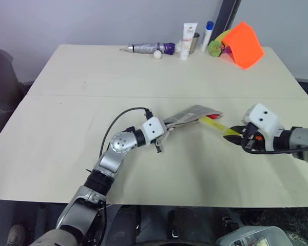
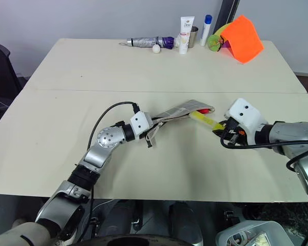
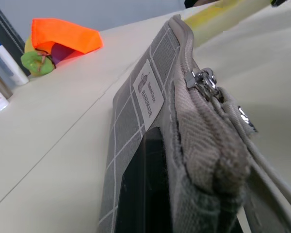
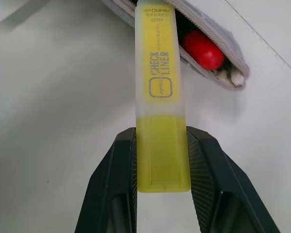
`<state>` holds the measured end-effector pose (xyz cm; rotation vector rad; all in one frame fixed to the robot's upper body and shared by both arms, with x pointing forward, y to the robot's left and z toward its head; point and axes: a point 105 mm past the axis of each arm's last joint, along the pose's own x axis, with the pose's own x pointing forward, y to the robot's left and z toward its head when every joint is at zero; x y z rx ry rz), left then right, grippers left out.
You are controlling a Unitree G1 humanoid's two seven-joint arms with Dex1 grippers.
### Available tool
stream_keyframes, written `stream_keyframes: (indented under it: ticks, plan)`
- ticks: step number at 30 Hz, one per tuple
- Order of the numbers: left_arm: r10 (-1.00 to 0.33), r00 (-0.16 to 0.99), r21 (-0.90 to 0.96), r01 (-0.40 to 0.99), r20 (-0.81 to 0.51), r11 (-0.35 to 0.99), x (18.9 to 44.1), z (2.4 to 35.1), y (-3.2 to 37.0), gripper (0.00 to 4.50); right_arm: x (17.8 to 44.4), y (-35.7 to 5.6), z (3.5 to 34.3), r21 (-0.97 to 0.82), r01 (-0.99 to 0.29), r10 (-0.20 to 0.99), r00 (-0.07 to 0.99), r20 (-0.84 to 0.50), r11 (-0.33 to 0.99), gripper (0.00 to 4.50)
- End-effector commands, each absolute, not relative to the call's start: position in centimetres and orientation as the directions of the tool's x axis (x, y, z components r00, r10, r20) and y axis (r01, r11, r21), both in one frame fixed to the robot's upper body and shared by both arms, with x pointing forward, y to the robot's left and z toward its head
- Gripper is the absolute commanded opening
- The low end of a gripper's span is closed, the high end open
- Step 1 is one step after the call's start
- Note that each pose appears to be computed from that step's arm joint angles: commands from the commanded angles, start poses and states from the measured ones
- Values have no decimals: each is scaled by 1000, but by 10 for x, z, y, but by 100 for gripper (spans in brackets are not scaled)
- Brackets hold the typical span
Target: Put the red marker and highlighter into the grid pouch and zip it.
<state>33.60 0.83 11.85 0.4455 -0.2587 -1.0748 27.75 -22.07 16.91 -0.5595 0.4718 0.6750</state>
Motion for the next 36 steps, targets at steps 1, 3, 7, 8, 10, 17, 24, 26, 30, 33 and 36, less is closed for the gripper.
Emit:
stream_keyframes:
  ticks: [1,3,7,8,10,17,24,26,30,33,36]
  plan:
    - [-914,405,529,771,22,354,327,131,1,0,278,-210,172,-340,-712,473,677,-564,614,86]
    - [-919,393,542,770,13,337,325,130,0,0,278,-206,170,-338,-727,482,663,-572,598,86]
    - [-934,357,566,771,-8,291,319,127,0,0,277,-191,162,-365,-776,491,615,-617,514,86]
    - [-939,344,573,772,-15,274,316,126,-1,0,277,-187,160,-381,-788,492,605,-626,484,86]
    - [-945,327,582,773,-25,252,314,125,-2,0,278,-181,159,-401,-798,495,597,-631,450,86]
    - [-955,295,588,778,-32,221,310,126,-4,0,284,-157,166,-426,-819,549,574,-607,385,86]
    - [-953,300,569,789,-27,233,309,126,-1,0,290,-173,180,-459,-773,514,634,-578,437,336]
    - [-948,317,547,796,-12,260,311,127,0,0,290,-178,190,-475,-754,513,657,-552,454,440]
    - [-925,376,453,818,45,355,319,135,3,0,284,-187,218,-492,-718,540,696,-474,493,440]
    - [-903,420,360,833,85,421,326,140,4,0,279,-193,235,-481,-696,554,717,-423,533,440]
    - [-872,474,261,832,124,489,335,148,4,0,276,-192,239,-444,-698,583,714,-387,561,440]
